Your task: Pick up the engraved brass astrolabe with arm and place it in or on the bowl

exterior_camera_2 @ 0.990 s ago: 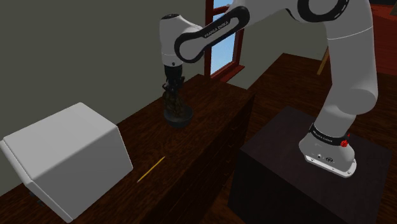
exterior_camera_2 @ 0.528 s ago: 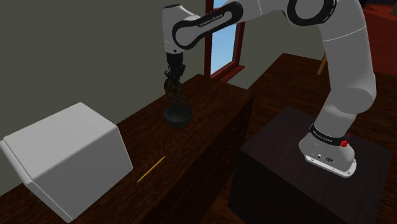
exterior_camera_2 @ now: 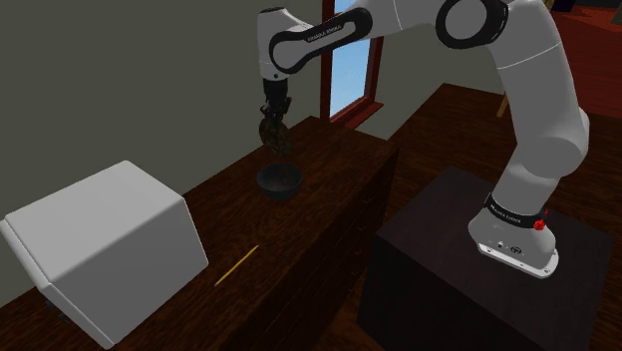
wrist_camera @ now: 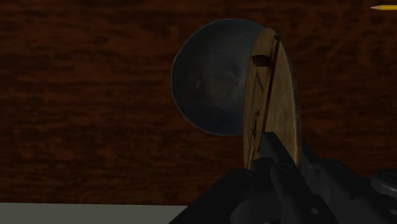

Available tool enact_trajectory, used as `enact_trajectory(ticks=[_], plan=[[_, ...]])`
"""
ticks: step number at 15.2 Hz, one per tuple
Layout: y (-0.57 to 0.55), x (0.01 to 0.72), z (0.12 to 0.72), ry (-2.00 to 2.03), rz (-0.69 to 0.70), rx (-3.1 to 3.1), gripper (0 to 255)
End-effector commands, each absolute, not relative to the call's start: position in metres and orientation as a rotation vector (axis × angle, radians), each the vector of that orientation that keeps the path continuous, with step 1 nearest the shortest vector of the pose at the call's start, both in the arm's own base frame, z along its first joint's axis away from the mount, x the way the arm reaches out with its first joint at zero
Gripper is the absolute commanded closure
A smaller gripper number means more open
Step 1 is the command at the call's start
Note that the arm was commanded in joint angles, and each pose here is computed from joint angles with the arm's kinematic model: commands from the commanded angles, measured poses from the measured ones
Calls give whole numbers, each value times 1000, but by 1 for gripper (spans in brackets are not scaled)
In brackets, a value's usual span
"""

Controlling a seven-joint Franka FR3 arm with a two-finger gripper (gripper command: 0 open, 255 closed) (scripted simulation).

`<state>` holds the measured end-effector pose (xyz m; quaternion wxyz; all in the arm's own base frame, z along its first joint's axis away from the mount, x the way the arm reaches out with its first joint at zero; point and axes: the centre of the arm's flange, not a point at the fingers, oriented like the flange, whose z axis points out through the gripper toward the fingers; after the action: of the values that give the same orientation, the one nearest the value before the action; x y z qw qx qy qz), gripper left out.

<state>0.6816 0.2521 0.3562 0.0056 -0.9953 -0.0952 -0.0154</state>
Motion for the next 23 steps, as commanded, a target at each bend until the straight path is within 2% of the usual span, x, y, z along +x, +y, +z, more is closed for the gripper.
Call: enact_trajectory(ticks=[1, 17, 23], plan=[[253, 681, 346, -298, -49, -3116, 255], [253, 681, 262, -298, -49, -3116, 255], [253, 681, 262, -298, -49, -3116, 255]])
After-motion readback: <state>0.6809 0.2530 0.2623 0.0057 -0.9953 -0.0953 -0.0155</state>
